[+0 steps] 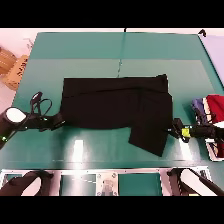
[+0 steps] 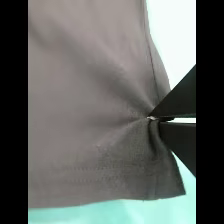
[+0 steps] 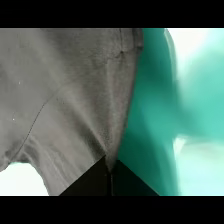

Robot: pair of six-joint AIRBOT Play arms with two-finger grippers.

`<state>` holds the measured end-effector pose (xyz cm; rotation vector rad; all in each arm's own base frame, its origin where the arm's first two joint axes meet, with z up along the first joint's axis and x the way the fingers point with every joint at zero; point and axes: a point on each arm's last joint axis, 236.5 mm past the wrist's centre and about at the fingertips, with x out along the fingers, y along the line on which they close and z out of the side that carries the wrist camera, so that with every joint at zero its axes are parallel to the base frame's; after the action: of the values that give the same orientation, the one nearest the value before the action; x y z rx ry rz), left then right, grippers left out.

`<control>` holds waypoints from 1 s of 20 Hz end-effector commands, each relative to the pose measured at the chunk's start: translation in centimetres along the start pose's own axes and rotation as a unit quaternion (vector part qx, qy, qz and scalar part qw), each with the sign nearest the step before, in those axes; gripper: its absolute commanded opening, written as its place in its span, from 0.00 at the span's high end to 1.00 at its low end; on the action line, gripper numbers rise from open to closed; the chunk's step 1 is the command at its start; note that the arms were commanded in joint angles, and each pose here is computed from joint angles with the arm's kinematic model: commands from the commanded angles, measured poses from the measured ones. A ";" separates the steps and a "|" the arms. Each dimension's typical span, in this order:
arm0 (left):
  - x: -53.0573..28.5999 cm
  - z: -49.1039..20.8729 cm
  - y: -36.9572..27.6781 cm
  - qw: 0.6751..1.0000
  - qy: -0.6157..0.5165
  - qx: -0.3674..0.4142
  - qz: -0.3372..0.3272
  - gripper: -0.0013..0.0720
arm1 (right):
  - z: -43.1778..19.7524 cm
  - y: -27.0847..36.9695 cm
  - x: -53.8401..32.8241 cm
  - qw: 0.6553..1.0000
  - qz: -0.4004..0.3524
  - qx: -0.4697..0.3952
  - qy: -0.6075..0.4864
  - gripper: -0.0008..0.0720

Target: Fold the shirts.

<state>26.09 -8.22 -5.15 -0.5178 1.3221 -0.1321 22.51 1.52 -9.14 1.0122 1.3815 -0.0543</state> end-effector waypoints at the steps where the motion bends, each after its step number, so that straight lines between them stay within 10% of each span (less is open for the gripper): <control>1: -1.6 -3.3 4.0 0.992 0.084 0.029 0.093 0.95 | -0.9 -2.0 -1.6 0.998 -0.060 0.008 -0.007 0.97; 20: 0.5 14.9 -1.3 0.996 -0.045 0.059 0.044 0.95 | 15.8 17.7 -3.5 0.985 0.063 -0.118 -0.110 0.97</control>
<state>36.37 -4.86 -1.74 -0.3243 1.2729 -0.1003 39.27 0.47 2.02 0.8724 1.1113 0.0679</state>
